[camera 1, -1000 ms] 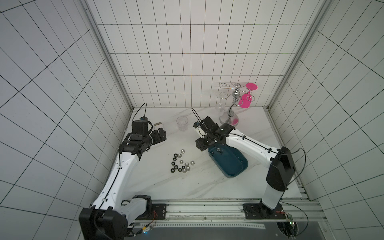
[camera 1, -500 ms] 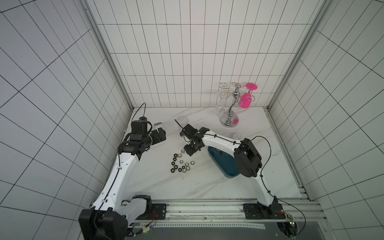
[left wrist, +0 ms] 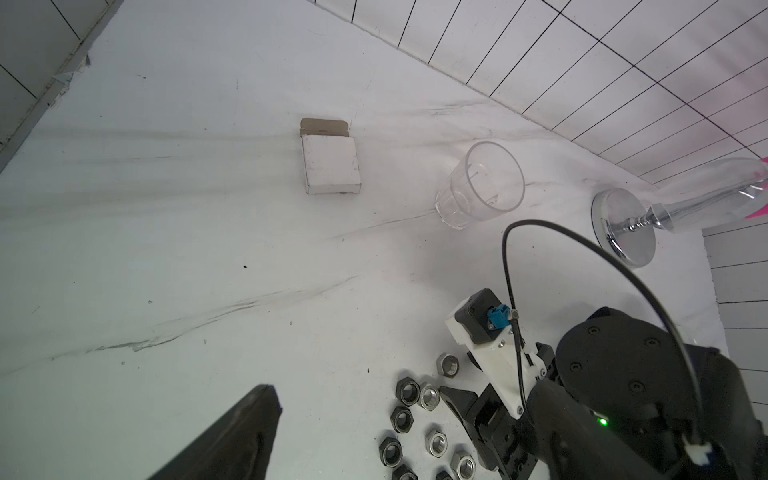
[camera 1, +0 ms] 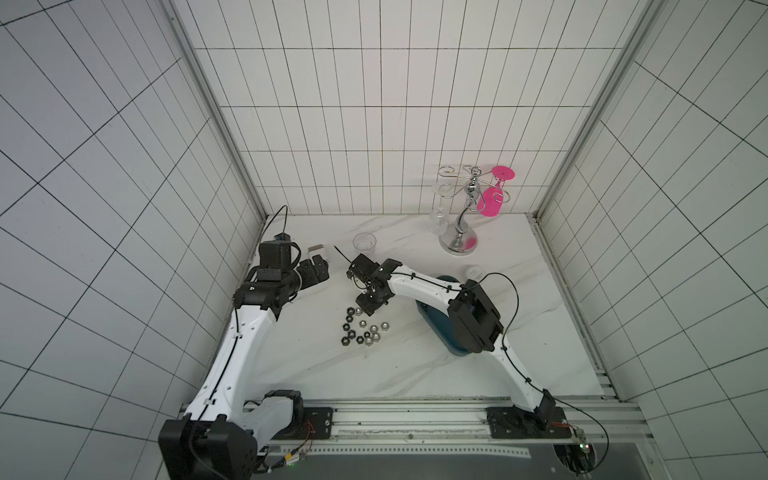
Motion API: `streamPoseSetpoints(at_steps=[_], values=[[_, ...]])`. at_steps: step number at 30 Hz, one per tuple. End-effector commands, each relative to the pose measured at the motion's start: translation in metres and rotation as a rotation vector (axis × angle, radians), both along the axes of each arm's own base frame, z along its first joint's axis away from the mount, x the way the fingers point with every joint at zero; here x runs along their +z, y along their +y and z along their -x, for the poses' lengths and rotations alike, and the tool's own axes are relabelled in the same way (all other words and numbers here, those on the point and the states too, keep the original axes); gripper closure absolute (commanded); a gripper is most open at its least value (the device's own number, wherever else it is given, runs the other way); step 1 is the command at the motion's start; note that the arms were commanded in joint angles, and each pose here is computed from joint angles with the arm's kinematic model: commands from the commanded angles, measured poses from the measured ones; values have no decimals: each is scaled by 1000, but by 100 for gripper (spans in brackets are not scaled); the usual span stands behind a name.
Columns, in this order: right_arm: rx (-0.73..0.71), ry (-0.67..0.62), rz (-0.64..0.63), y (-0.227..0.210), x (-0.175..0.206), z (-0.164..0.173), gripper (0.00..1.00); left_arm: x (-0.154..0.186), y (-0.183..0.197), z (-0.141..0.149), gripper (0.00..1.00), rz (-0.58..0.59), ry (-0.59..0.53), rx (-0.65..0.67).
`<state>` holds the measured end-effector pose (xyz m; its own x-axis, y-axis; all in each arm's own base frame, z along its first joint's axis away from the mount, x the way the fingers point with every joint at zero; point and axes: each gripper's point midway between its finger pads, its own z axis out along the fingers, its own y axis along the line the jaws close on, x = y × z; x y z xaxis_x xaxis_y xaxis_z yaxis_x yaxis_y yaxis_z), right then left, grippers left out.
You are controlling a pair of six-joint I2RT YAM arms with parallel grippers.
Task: Put the nuts on the desktop into the storage box
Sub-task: Pick up the nut from the center of the board.
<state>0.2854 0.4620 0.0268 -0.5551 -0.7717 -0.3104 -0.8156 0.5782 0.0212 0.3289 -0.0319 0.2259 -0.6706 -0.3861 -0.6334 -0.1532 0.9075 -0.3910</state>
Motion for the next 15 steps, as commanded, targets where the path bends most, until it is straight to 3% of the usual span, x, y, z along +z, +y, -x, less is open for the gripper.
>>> streamPoseSetpoints(at_steps=[1,6,10,15], values=[[7,16,54,-1,-20,5,42,10,4,0,2,-15,-33,-5],[10,26,46,7,-21,4,51,10,6,1,1,-23,-31,-7],[6,20,36,10,-17,2,73,11,8,2,1,-20,-33,-3],[-18,6,19,6,3,2,79,11,8,3,1,-13,-34,-4]])
